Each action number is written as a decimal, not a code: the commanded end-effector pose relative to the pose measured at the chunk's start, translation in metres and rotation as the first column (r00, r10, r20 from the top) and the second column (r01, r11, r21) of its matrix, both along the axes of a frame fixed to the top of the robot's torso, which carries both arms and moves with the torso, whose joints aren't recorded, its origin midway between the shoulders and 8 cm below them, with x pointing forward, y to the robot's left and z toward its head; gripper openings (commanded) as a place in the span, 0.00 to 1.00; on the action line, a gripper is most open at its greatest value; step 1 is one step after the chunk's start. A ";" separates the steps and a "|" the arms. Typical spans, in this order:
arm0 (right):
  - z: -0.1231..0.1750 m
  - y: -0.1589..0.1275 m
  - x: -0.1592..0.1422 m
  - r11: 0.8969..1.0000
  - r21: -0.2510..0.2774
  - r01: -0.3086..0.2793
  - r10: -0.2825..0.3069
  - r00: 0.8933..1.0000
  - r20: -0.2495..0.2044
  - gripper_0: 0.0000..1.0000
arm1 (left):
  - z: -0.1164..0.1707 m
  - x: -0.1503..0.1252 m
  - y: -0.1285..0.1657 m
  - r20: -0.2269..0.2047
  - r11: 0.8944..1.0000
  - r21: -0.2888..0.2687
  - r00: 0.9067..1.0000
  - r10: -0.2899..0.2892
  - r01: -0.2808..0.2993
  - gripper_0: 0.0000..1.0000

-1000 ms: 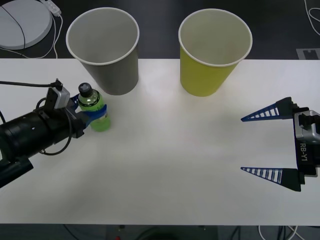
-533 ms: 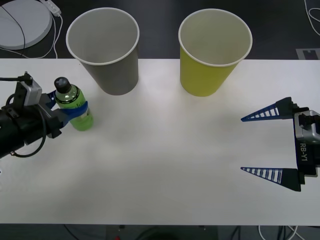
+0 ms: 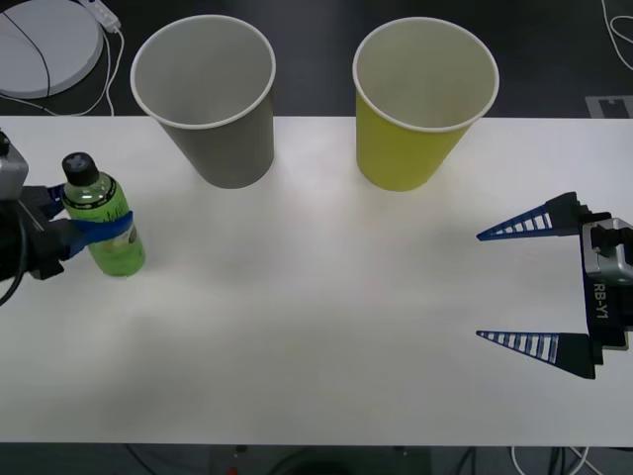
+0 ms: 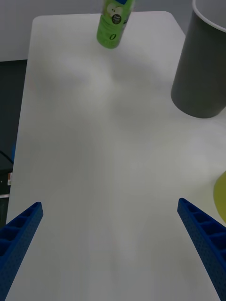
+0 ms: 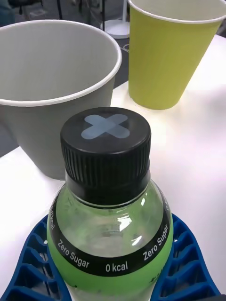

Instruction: Put the can into the green bin and the plastic bottle into the gray bin

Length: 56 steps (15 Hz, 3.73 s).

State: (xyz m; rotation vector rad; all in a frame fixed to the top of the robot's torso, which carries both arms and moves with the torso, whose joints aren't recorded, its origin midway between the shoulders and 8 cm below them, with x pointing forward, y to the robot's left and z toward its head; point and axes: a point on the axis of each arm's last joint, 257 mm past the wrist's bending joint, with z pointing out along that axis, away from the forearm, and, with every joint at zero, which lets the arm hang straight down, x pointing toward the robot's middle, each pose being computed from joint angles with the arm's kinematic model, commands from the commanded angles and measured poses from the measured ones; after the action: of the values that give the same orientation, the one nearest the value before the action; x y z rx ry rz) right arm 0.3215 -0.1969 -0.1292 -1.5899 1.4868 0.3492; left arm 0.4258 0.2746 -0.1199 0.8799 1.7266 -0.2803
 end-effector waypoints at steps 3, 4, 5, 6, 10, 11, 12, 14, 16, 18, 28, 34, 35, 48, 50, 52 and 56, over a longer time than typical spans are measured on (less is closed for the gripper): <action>0.000 0.000 0.000 1.000 0.000 0.000 0.000 1.000 0.000 1.00 | 0.017 -0.007 0.029 -0.097 0.991 0.135 0.995 0.000 0.013 0.00; 0.000 0.000 0.000 1.000 0.000 0.000 0.000 1.000 0.000 1.00 | 0.022 -0.008 0.035 -0.113 0.988 0.152 0.994 0.006 0.011 0.00; 0.000 0.000 0.000 1.000 0.000 0.000 0.000 1.000 0.000 1.00 | 0.026 -0.010 0.039 -0.129 0.985 0.171 0.992 0.012 0.011 0.00; 0.000 0.000 0.000 1.000 0.000 0.000 0.000 1.000 0.000 1.00 | 0.030 -0.012 0.043 -0.153 0.980 0.198 0.988 0.017 0.013 0.00; 0.000 0.000 0.000 1.000 0.000 0.000 0.000 1.000 0.000 1.00 | 0.047 -0.009 0.049 -0.198 0.970 0.242 0.979 0.050 -0.001 0.00; 0.000 0.000 0.000 1.000 0.000 0.000 0.000 1.000 0.000 1.00 | 0.052 -0.008 0.047 -0.206 0.971 0.240 0.977 0.053 -0.002 0.00; 0.000 0.000 0.000 1.000 0.000 0.000 0.000 1.000 0.000 1.00 | 0.059 -0.006 0.047 -0.217 0.971 0.238 0.974 0.060 -0.007 0.00; 0.000 0.000 0.000 1.000 0.000 0.000 0.000 1.000 0.000 1.00 | 0.069 -0.004 0.049 -0.234 0.969 0.248 0.969 0.075 -0.015 0.00; 0.000 0.000 0.000 1.000 0.000 0.000 0.000 1.000 0.000 1.00 | 0.081 -0.002 0.053 -0.241 0.963 0.268 0.967 0.084 -0.017 0.00; 0.000 0.000 0.000 1.000 0.000 0.000 0.000 1.000 0.000 1.00 | 0.094 0.000 0.058 -0.251 0.959 0.282 0.964 0.091 -0.017 0.00; 0.000 0.000 0.000 1.000 0.000 0.000 0.000 1.000 0.000 1.00 | 0.129 0.029 0.051 -0.251 0.949 0.314 0.963 0.103 -0.019 0.00; 0.000 0.000 0.000 1.000 0.000 0.000 0.000 1.000 0.000 1.00 | 0.153 0.050 0.038 -0.253 0.941 0.338 0.962 0.099 -0.008 0.00; 0.000 0.000 0.000 1.000 0.000 0.000 0.000 1.000 0.000 1.00 | 0.156 0.054 0.037 -0.250 0.940 0.341 0.963 0.102 -0.011 0.00; 0.000 0.000 0.000 1.000 0.000 0.000 0.000 1.000 0.000 1.00 | 0.202 0.113 -0.011 -0.170 0.954 0.301 0.983 0.073 -0.019 0.00; 0.000 0.000 0.000 1.000 0.000 0.000 0.000 1.000 0.000 1.00 | 0.207 0.116 -0.016 -0.169 0.943 0.333 0.982 0.082 -0.021 0.00; 0.000 0.000 0.000 1.000 0.000 0.000 0.000 1.000 0.000 1.00 | 0.212 0.120 -0.022 -0.188 0.944 0.329 0.979 0.083 -0.017 0.00; 0.000 0.000 0.000 1.000 0.000 0.000 0.000 1.000 0.000 1.00 | 0.222 0.139 -0.039 -0.202 0.932 0.362 0.975 0.093 -0.014 0.00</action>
State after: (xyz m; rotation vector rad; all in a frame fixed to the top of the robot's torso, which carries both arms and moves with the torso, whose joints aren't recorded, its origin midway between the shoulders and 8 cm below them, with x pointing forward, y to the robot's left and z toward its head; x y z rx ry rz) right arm 0.3215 -0.1969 -0.1292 -1.5899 1.4869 0.3492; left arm 0.5615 0.2399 0.1008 1.0934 2.0410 -0.0169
